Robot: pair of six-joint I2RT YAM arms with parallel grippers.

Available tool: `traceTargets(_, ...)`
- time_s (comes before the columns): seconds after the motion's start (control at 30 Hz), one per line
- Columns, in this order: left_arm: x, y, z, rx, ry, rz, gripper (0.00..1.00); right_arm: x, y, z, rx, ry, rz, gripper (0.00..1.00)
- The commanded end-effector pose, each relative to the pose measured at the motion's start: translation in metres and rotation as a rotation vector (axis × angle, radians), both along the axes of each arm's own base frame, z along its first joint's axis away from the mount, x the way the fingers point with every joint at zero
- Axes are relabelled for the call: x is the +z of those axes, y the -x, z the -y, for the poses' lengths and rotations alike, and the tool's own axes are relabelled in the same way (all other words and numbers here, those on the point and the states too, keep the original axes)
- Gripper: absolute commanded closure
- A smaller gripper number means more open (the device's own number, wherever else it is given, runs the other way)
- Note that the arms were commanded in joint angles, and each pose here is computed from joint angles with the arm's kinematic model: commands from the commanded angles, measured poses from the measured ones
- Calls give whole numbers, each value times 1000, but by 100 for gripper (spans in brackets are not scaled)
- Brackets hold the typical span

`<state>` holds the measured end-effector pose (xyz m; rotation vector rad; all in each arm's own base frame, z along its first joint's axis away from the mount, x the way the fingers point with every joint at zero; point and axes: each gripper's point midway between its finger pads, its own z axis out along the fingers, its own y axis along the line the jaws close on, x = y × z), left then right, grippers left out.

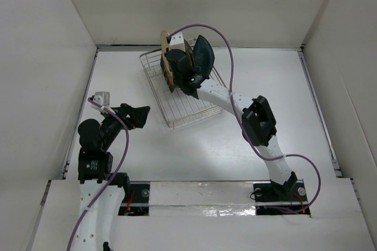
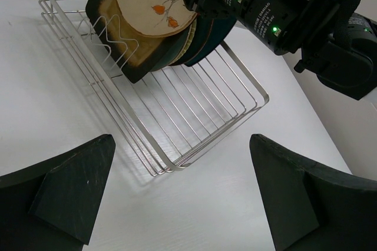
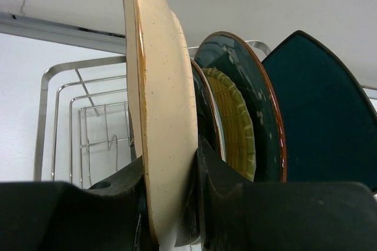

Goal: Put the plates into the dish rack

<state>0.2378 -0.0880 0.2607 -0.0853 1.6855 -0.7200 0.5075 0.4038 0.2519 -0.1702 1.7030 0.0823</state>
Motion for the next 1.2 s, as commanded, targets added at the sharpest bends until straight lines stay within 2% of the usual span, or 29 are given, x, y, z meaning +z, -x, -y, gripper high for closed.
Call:
traceTargets(0.0,8,1,2,-14,-9,43,1,75,24,2,6,-103,122,100)
traceTargets(0.17,9,1,0,-2,-10,49,1,126,42,15,34,-106,198,100)
traceTargets(0.33,9,1,1,-5,-10,47,1,150,61,5,101,-107,235,100)
traceTargets(0.63,7,-1,0,1,-12,34,1,150,64,-16,131,-76,255,100)
traceTargets(0.73,6,-1,0,-1,-13,32,1,134,58,-18,107,-44,241,100)
traceTargets(0.97,5,-3,-1,4,-9,25,1,131,28,4,97,-123,218,100)
traceTargets(1.17,5,-3,-1,6,-6,30,1,162,27,9,232,-286,203,100)
